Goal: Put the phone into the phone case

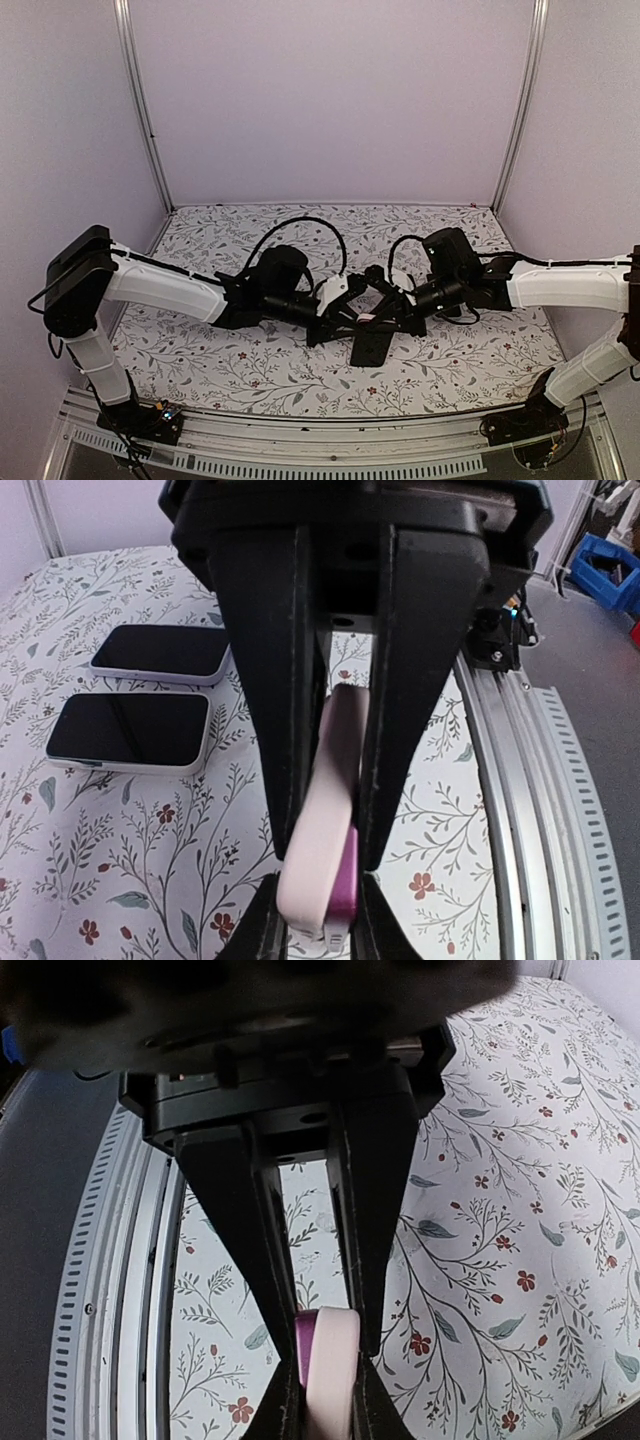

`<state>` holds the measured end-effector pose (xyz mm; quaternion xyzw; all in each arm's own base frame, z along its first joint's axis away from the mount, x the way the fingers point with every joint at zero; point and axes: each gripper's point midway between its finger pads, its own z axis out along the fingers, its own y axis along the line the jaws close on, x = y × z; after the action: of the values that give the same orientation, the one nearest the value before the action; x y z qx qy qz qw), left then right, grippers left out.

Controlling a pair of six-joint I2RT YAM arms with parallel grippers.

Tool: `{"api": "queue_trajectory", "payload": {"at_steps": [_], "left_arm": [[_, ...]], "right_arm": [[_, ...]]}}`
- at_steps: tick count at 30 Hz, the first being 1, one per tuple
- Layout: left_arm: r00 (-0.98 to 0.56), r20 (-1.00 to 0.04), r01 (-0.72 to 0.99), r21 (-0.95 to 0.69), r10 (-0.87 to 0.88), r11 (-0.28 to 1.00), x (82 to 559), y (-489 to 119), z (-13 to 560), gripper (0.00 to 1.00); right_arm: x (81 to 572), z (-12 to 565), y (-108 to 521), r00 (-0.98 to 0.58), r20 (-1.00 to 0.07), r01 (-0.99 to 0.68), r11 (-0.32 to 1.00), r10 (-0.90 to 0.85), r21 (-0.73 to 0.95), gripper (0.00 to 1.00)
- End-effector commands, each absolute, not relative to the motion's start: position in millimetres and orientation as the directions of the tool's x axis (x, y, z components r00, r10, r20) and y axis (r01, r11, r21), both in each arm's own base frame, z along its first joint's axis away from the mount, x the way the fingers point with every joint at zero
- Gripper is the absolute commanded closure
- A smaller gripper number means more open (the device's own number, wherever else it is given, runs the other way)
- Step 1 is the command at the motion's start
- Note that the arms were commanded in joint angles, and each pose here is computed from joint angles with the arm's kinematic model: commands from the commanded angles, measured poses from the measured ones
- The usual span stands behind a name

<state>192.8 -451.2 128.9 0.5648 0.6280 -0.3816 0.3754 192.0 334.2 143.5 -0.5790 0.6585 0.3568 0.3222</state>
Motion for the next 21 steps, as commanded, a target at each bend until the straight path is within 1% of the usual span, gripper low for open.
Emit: {"api": "queue_trajectory", "payload": {"at_steps": [1, 2, 3, 4, 5, 6, 12, 17, 19, 20, 21], "left_arm": [[-0.054, -0.913, 0.995, -0.012, 0.405, 0.104, 195.6, -448.5, 140.2, 0.99], [-0.052, -0.918, 0.994, -0.010, 0.393, 0.108, 195.3, -447.7, 144.1, 0.85], [-0.056, -0.921, 0.993, -0.011, 0.385, 0.117, 195.2, -444.7, 144.0, 0.65], [-0.056, -0.927, 0.992, -0.010, 0.371, 0.125, 194.8, -441.7, 145.8, 0.49], [-0.048, -0.936, 0.992, -0.004, 0.350, 0.124, 193.4, -439.4, 148.9, 0.42], [-0.040, -0.942, 0.993, 0.000, 0.333, 0.118, 190.7, -436.4, 150.5, 0.38], [-0.017, -0.971, 0.998, -0.003, 0.237, 0.061, 174.0, -431.7, 174.6, 0.37], [-0.028, -0.979, 1.000, -0.025, 0.202, 0.019, 164.8, -434.3, 195.3, 0.30], [-0.030, -0.982, 1.000, -0.029, 0.185, 0.007, 162.3, -436.2, 204.8, 0.30], [-0.030, -0.983, 1.000, -0.029, 0.180, 0.007, 161.9, -437.4, 208.1, 0.32], [-0.029, -0.984, 1.000, -0.027, 0.177, 0.012, 163.1, -439.2, 212.0, 0.36]], "right_arm": [[193.9, 145.2, 331.2, -0.123, -0.825, -0.992, 0.091, -0.552, 0.087, 1.00], [192.4, 147.0, 331.4, -0.122, -0.828, -0.992, 0.084, -0.547, 0.090, 1.00], [189.8, 150.6, 332.0, -0.116, -0.835, -0.993, 0.071, -0.538, 0.092, 1.00], [187.3, 154.3, 332.6, -0.108, -0.843, -0.994, 0.056, -0.528, 0.092, 1.00], [183.9, 160.7, 333.2, -0.095, -0.854, -0.995, 0.037, -0.511, 0.089, 1.00], [180.8, 165.9, 333.9, -0.086, -0.864, -0.996, 0.019, -0.496, 0.088, 1.00], [162.8, 217.1, 340.5, -0.015, -0.928, -0.993, -0.102, -0.373, 0.057, 1.00], [156.2, 260.4, 342.6, 0.061, -0.963, -0.989, -0.148, -0.264, -0.022, 1.00], [154.0, 273.5, 342.6, 0.084, -0.969, -0.987, -0.156, -0.232, -0.048, 1.00], [153.6, 279.3, 342.6, 0.093, -0.971, -0.986, -0.157, -0.219, -0.059, 1.00], [153.2, 283.9, 342.4, 0.099, -0.973, -0.985, -0.159, -0.207, -0.066, 1.00]]}}
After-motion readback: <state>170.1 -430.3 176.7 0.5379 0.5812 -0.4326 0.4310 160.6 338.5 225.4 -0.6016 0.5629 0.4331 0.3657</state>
